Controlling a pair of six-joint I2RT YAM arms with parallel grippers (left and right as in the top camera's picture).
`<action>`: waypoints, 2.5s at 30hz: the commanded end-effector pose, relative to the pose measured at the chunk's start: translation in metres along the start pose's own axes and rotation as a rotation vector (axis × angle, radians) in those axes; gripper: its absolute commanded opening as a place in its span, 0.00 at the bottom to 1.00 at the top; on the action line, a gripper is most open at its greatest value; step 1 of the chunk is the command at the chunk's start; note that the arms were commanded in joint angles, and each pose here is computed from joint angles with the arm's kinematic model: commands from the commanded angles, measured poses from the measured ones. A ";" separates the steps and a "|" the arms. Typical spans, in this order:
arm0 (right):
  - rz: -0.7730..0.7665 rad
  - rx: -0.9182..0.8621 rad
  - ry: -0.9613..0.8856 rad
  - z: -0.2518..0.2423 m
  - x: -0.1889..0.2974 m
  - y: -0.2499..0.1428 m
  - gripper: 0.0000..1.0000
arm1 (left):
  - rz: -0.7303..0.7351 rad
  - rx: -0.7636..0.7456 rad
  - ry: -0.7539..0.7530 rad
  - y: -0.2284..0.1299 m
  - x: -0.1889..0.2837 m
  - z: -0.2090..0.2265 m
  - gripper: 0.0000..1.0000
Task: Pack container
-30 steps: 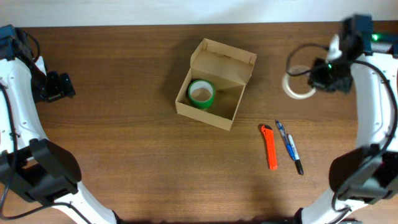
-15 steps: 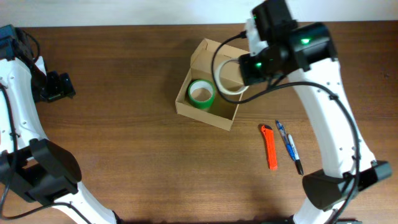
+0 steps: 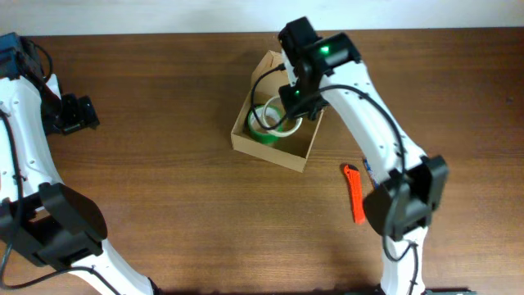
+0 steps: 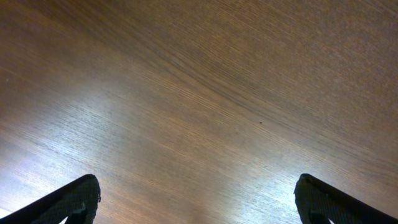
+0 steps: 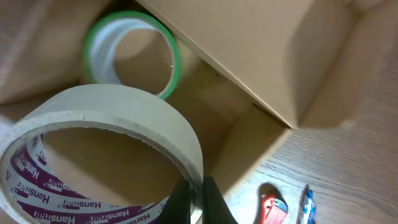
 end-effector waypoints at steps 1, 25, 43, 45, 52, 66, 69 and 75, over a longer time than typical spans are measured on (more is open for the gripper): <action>0.063 -0.015 -0.020 -0.007 -0.030 0.002 0.04 | 0.012 -0.008 -0.011 0.000 -0.004 0.000 1.00; 0.295 -0.047 -0.037 -0.031 -0.090 -0.033 0.04 | 0.012 -0.008 -0.011 0.000 -0.004 0.000 1.00; 0.301 -0.041 -0.081 -0.035 -0.088 -0.034 0.08 | 0.012 -0.008 -0.011 0.000 -0.004 0.000 1.00; 0.285 -0.035 -0.083 -0.033 -0.083 -0.032 0.10 | 0.012 -0.008 -0.011 0.000 -0.004 0.000 1.00; 0.124 0.003 -0.088 -0.017 -0.025 -0.019 0.14 | 0.012 -0.008 -0.011 0.000 -0.004 0.000 1.00; 0.018 0.059 -0.069 0.013 0.021 -0.022 0.13 | 0.012 -0.008 -0.011 0.000 -0.004 0.000 1.00; 0.007 0.079 -0.066 0.022 0.016 -0.018 0.06 | 0.012 -0.008 -0.011 0.000 -0.004 0.000 1.00; 0.029 0.090 -0.064 0.027 -0.005 -0.014 0.04 | 0.012 -0.008 -0.011 0.000 -0.004 0.000 1.00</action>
Point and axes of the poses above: each gripper's point midway between its finger pads, its own x axis back along the fingers, its own z axis along the line the jaws close on, y = z × x, the point moved 8 cm from there along x, back along the fingers, and after that the axes turned 9 degrees about x, right-handed, at the moved point
